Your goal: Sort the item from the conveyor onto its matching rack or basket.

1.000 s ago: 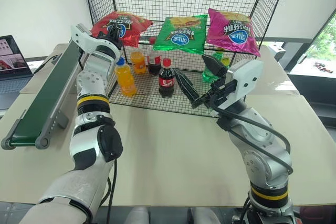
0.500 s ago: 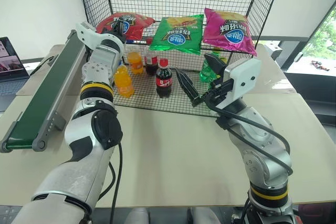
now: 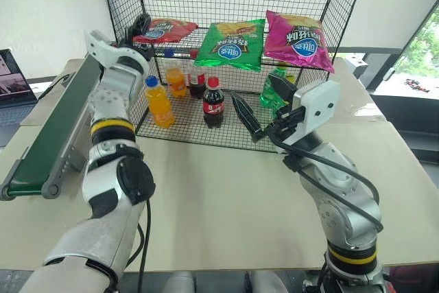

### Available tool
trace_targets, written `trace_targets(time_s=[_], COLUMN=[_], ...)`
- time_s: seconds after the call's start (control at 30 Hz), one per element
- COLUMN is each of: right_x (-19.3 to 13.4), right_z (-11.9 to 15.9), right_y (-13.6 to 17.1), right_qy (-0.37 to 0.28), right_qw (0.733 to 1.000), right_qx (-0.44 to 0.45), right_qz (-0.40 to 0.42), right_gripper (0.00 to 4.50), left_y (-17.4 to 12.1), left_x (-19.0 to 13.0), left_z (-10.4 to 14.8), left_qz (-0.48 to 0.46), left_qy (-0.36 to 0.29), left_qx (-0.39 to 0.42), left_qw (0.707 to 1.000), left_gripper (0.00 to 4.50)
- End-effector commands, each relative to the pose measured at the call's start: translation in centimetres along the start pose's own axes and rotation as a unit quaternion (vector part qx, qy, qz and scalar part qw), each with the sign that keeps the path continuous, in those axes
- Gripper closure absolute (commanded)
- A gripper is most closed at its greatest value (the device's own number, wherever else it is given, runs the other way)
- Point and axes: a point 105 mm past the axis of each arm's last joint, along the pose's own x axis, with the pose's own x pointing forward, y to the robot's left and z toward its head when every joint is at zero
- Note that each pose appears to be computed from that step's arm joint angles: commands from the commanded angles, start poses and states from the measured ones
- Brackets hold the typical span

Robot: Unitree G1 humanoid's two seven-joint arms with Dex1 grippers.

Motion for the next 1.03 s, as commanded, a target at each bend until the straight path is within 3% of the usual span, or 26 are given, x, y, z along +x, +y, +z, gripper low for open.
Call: trace_targets(time_s=[0.03, 0.13, 0.23, 0.4, 0.5, 0.73, 0.83, 1.03], right_x=[-0.7, -1.6, -2.9, -4.5, -6.0, -8.9, -9.6, -10.3], right_z=[1.0, 0.2, -1.3, -3.7, -6.3, -9.4, -10.1, -10.2], right_y=[-0.1, -0.3, -1.1, -2.3, -2.5, -5.0, -5.2, -5.4], right_qy=[-0.02, -0.002, 0.025, 0.067, 0.113, 0.149, 0.15, 0.152], right_qw=[1.0, 1.0, 0.999, 0.997, 0.992, 0.979, 0.976, 0.974], right_qx=[-0.004, -0.016, -0.02, -0.006, -0.02, -0.031, -0.026, -0.035], right_qz=[-0.001, 0.006, -0.003, -0.034, -0.046, -0.137, -0.159, -0.167], right_gripper=[0.0, 0.0, 0.0, 0.0, 0.0, 0.0, 0.0, 0.0], left_y=[-2.6, -3.6, -2.8, 1.1, 5.0, 11.3, 12.0, 11.8], left_x=[-2.7, -5.6, -8.7, -12.5, -14.7, -16.9, -17.6, -16.8], left_z=[-0.3, -0.8, -1.0, -2.6, -4.2, -6.4, -7.7, -8.0], left_qz=[-0.042, -0.071, -0.066, -0.013, 0.033, 0.048, 0.004, -0.024], left_qy=[0.031, 0.063, 0.102, 0.179, 0.205, 0.202, 0.224, 0.222], left_qx=[0.039, 0.086, 0.169, 0.352, 0.444, 0.579, 0.591, 0.567], left_qw=[0.998, 0.992, 0.978, 0.919, 0.872, 0.788, 0.775, 0.793], left_gripper=[0.02, 0.02, 0.02, 0.02, 0.02, 0.02, 0.02, 0.02])
